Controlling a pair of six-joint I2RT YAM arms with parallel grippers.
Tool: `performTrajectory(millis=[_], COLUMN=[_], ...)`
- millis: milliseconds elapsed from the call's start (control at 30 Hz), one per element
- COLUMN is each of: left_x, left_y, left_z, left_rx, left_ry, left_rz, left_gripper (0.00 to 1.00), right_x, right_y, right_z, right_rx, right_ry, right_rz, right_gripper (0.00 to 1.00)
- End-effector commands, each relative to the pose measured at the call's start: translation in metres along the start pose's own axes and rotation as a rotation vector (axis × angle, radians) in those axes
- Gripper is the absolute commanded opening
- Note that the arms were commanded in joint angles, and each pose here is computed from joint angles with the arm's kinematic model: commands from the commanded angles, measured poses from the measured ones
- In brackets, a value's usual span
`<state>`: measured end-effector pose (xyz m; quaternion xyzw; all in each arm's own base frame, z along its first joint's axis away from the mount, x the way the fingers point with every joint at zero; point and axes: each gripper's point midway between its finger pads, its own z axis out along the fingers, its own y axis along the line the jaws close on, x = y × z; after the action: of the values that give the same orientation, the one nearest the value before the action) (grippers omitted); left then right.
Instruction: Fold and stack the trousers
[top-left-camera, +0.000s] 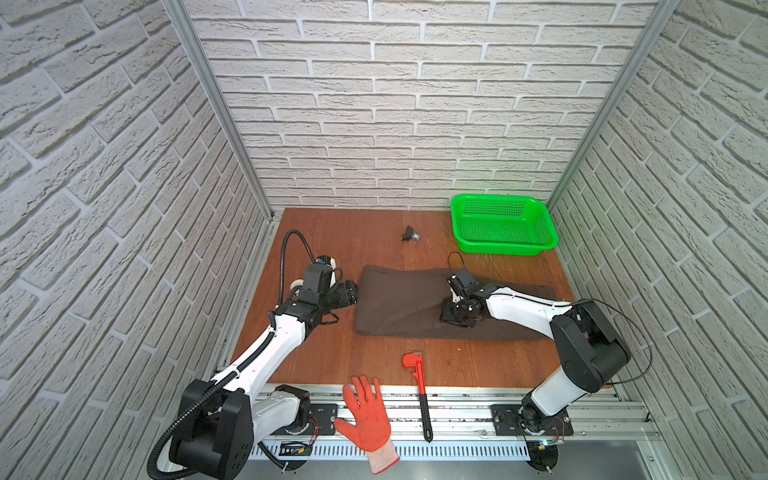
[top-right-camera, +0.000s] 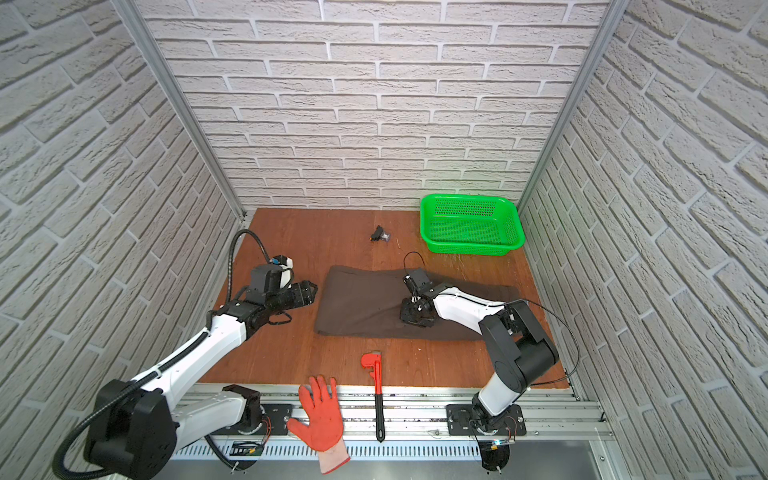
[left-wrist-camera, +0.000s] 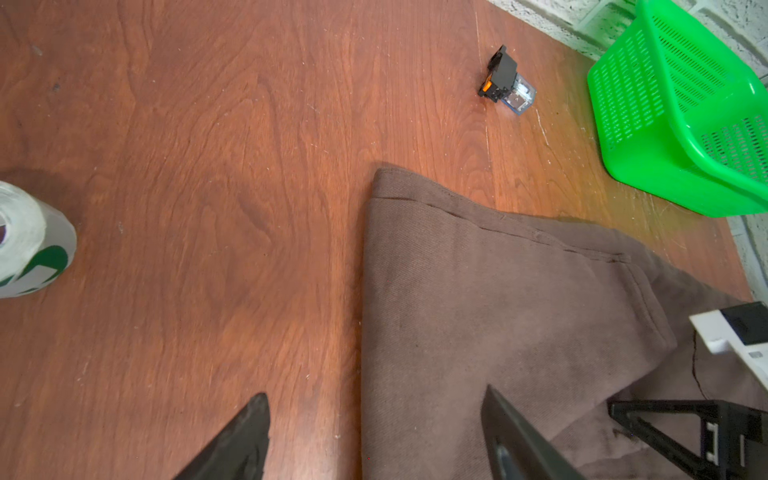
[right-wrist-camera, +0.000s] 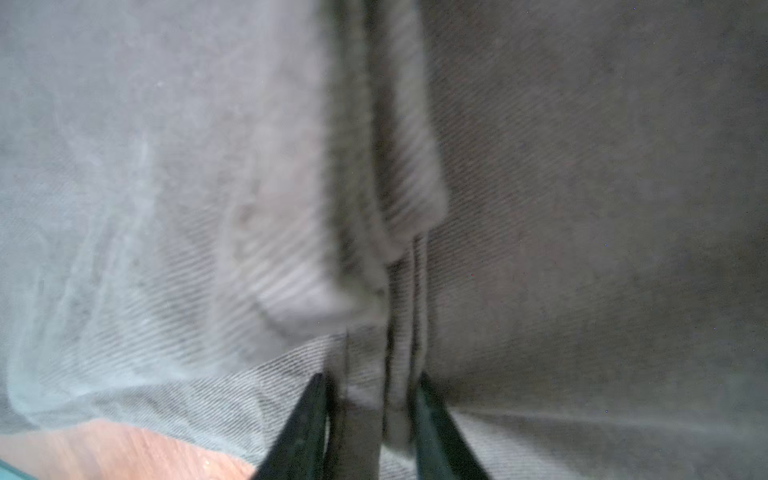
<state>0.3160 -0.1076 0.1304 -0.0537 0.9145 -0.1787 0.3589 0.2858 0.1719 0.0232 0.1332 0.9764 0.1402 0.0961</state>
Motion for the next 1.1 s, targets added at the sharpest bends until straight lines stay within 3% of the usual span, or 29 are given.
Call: performTrajectory(millis=[0,133,400,533,600,700,900,1067], left_x=[-0.007,-0.007,-0.004,0.002,0.005,0.007,0.017,0.037], left_y=[-0.001,0.002,-0.005,-0.012,-0.017,-0.023,-0.038,-0.029], left_z=[-0.003,-0.001,0.017,0.031,0.037,0.044,0.056,0.073], left_rx=[0.021,0.021,0.074,0.121,0.150,0.189,0.293,0.279], left_ry=[-0.040,-0.036,0.015,0.069,0.095,0.109,0.160,0.253], left_rz=[-0.003,-0.008,-0.014,-0.006,-0.003,-0.004,-0.014,-0.051], left_gripper=[0.79,0.79,0.80,0.80,0.80,0.81,0.82,0.81], right_x=[-0.001,0.004,0.034,0.040,0.038,0.030,0.014,0.008], right_y=[0.000,-0.012,-0.039,-0.044,-0.041,-0.039,-0.033,-0.028], right_z=[-0.014,-0.033,-0.030,-0.024,-0.027,-0.041,-0.074,-0.091], right_rx=[-0.008,0.036,0.096,0.108,0.102,0.110,0.115,0.102], right_ry=[-0.046,-0.067,0.001,0.022,0.011,-0.032,-0.109,-0.148], right_rz=[0.003,-0.006,0.014,0.012,0.001,-0.018,-0.054,-0.062], right_gripper=[0.17,0.07,0.06,0.14,0.29,0.40,0.44,0.44])
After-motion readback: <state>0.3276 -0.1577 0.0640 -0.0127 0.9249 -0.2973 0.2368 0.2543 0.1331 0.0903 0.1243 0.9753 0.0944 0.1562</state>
